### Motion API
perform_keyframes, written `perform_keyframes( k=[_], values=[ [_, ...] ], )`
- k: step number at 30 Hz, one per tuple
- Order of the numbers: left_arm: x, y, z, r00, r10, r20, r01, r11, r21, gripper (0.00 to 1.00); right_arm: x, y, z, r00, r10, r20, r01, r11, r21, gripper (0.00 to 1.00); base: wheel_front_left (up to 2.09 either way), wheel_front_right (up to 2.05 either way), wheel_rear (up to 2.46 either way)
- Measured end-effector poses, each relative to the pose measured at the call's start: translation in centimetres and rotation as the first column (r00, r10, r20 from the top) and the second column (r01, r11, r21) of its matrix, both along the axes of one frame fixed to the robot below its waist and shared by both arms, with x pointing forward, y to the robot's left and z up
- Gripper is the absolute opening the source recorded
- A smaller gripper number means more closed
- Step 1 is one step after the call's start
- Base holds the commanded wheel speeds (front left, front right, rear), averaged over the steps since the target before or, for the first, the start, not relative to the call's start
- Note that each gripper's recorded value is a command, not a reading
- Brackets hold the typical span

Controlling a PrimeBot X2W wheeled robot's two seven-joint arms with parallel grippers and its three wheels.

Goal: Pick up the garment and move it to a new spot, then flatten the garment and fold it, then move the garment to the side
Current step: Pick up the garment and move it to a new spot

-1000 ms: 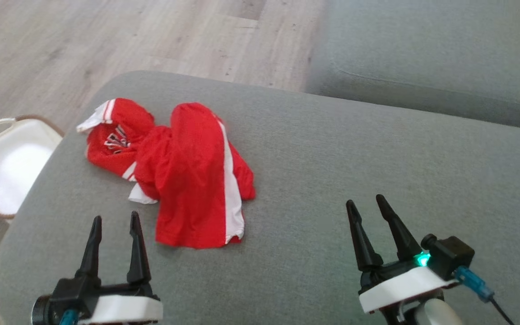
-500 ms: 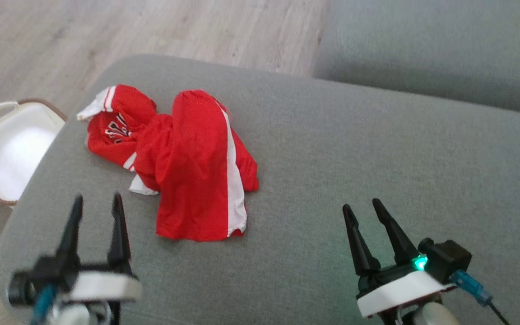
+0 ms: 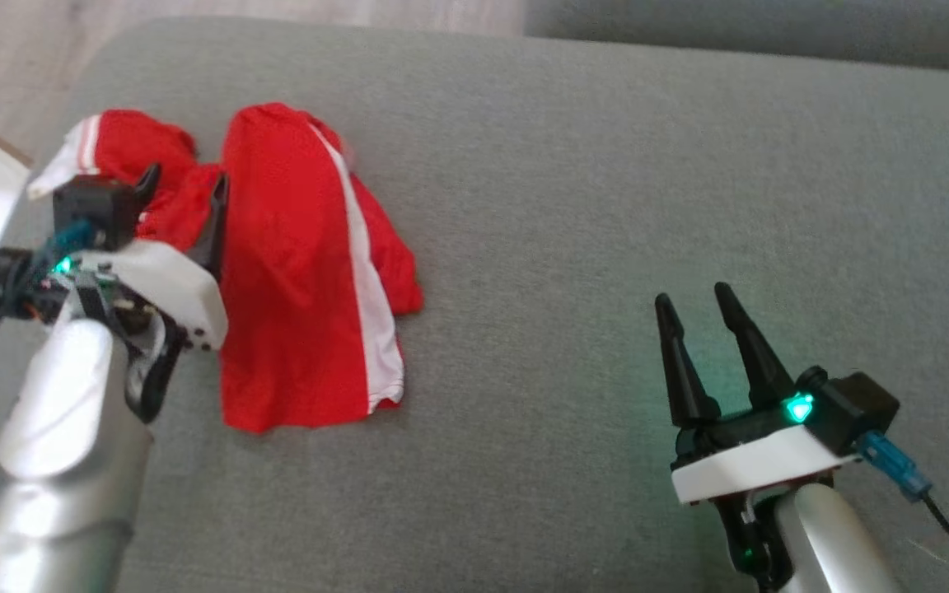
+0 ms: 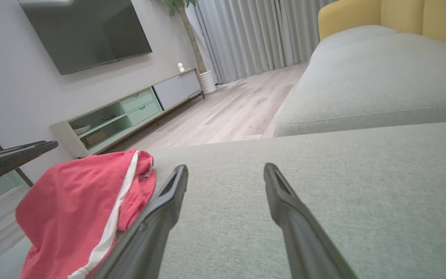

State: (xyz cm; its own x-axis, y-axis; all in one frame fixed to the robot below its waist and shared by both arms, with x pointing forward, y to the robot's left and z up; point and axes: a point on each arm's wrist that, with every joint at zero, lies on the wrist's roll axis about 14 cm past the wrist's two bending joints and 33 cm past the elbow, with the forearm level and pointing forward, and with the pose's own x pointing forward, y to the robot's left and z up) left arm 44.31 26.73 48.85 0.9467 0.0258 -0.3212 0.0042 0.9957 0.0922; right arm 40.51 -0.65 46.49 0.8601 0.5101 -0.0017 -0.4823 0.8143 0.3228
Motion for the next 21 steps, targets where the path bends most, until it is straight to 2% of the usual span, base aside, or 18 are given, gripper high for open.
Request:
perform_keyframes(
  k=[3,7,13,14,15,21],
  values=[
    [1.2,-0.1,-1.9,0.995,-0.016,-0.102,0.016,1.000,0.004,1.00,0.5,-1.0,-0.5,0.999,-0.030,-0.012,0.030,1.000,-0.003,1.00,0.00,0.00,0.00],
    [2.1,-1.3,-4.4,0.977,-0.045,-0.208,0.035,0.998,-0.052,1.00,0.9,-2.0,-1.2,0.998,-0.060,-0.028,0.060,0.998,-0.007,1.00,0.00,0.00,0.00],
    [1.3,-2.4,-8.1,0.933,-0.074,-0.352,0.040,0.994,-0.103,1.00,1.2,-3.0,-1.5,0.996,-0.088,-0.034,0.088,0.996,-0.013,1.00,0.00,0.00,0.00],
    [1.2,-2.7,-8.3,0.928,-0.081,-0.363,0.042,0.992,-0.115,0.42,1.2,-3.1,-1.5,0.995,-0.090,-0.034,0.090,0.996,-0.013,1.00,0.00,0.00,0.00],
    [1.1,-3.1,-8.5,0.924,-0.092,-0.370,0.048,0.991,-0.126,0.00,1.2,-3.1,-1.5,0.995,-0.092,-0.033,0.091,0.996,-0.014,1.00,0.00,0.00,0.00],
    [2.0,-3.0,-6.8,0.958,-0.094,-0.271,0.053,0.987,-0.154,0.00,1.1,-3.4,-0.9,0.995,-0.099,-0.018,0.098,0.995,-0.015,1.00,0.00,0.00,0.00]
  ],
)
